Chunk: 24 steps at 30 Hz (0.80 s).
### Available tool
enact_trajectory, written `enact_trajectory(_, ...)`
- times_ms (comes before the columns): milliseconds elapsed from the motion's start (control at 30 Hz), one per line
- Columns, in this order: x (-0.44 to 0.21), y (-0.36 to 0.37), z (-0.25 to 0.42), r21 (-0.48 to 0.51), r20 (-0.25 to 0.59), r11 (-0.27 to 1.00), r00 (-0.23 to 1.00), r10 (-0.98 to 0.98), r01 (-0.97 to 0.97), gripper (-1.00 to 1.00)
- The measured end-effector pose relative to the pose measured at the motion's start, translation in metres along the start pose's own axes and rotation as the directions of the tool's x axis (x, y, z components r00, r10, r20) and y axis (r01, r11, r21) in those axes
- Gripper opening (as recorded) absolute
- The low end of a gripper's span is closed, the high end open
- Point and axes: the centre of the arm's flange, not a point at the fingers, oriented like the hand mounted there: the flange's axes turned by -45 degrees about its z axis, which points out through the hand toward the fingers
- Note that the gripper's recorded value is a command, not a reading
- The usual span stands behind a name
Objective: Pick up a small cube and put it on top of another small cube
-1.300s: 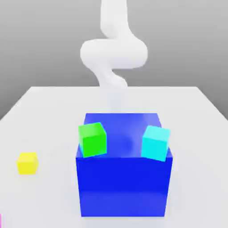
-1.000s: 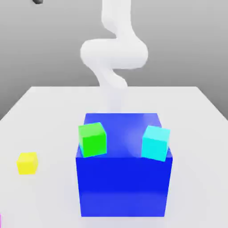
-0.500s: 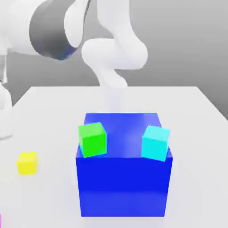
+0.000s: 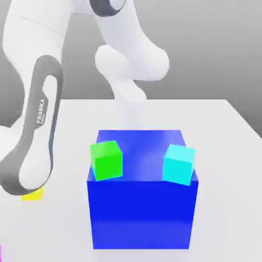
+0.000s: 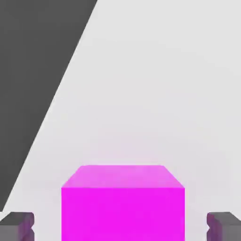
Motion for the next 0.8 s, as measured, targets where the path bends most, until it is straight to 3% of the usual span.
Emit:
enact_trajectory(133, 0.000, 0.000, 0.003, 0.000, 0.000, 1.000, 1.000, 0.001, -0.001, -1.00)
enact_trajectory(300, -0.007, -0.006, -0.064, 0.005, 0.003, 1.000, 1.000, -0.015, 0.015, -1.00)
enact_trajectory(800, -0.175, -0.073, -0.250, 0.032, 0.018, 0.948, 0.948, -0.318, 0.318, -1.00)
